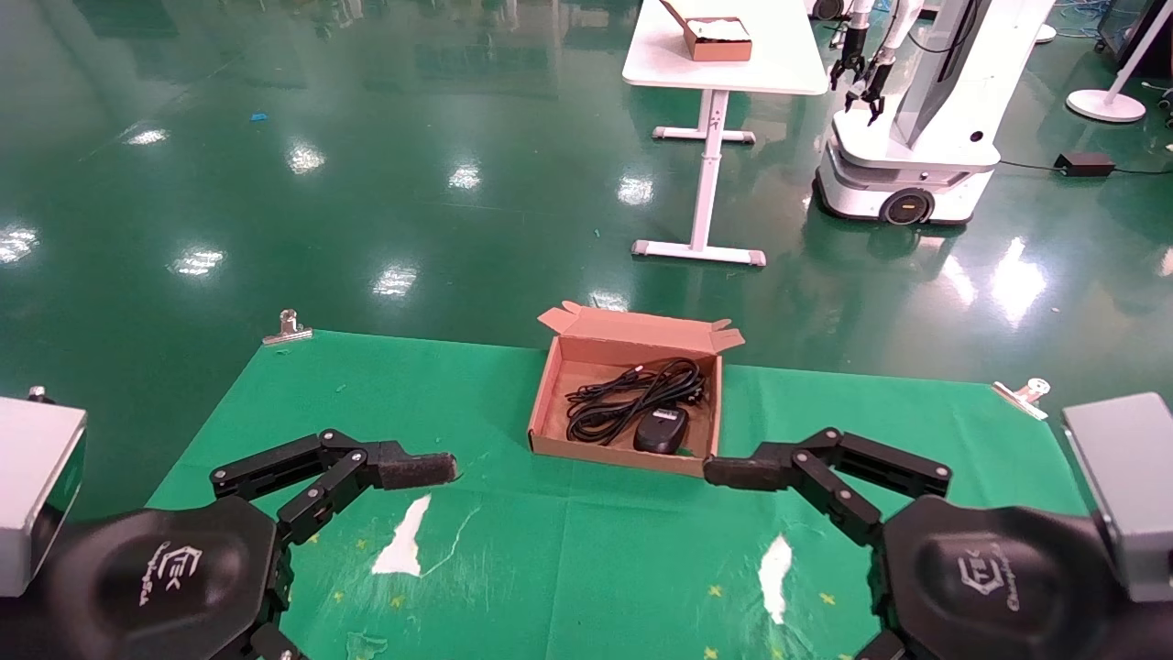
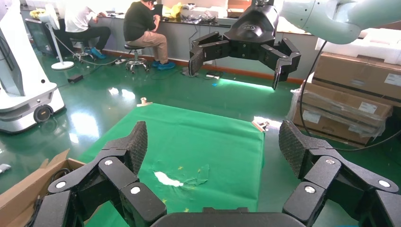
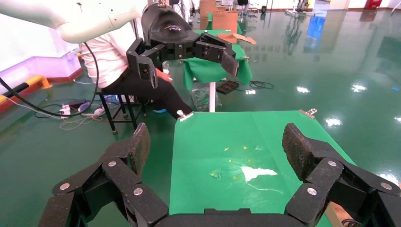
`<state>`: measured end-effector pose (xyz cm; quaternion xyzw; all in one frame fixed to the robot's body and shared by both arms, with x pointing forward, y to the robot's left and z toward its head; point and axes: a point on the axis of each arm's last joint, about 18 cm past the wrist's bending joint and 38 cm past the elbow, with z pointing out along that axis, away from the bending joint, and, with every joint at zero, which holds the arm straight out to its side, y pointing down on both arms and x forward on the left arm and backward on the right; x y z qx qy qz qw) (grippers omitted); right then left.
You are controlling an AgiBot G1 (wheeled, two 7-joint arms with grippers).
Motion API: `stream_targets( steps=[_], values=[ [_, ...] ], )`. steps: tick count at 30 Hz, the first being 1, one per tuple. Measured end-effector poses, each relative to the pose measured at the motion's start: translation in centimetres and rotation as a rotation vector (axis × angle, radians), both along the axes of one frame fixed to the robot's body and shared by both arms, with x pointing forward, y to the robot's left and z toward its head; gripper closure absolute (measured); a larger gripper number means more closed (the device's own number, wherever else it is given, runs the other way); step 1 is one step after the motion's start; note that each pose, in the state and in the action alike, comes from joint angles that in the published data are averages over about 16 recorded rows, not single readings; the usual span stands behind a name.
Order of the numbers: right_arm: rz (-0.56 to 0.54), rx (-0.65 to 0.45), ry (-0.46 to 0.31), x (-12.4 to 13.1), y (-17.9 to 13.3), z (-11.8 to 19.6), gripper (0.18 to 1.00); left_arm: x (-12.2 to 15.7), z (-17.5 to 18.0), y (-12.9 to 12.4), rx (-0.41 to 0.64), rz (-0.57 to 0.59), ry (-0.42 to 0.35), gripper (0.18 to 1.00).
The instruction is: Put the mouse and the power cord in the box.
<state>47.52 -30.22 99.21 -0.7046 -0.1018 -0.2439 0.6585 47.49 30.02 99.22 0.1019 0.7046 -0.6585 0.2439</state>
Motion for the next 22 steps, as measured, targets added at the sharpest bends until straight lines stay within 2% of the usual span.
stream_targets(
  steps=[22],
  values=[
    [-0.002, 0.000, 0.000, 0.07, -0.01, 0.00, 0.178, 0.05, -0.01, -0.02, 0.000, 0.001, 0.001, 0.184]
  ],
)
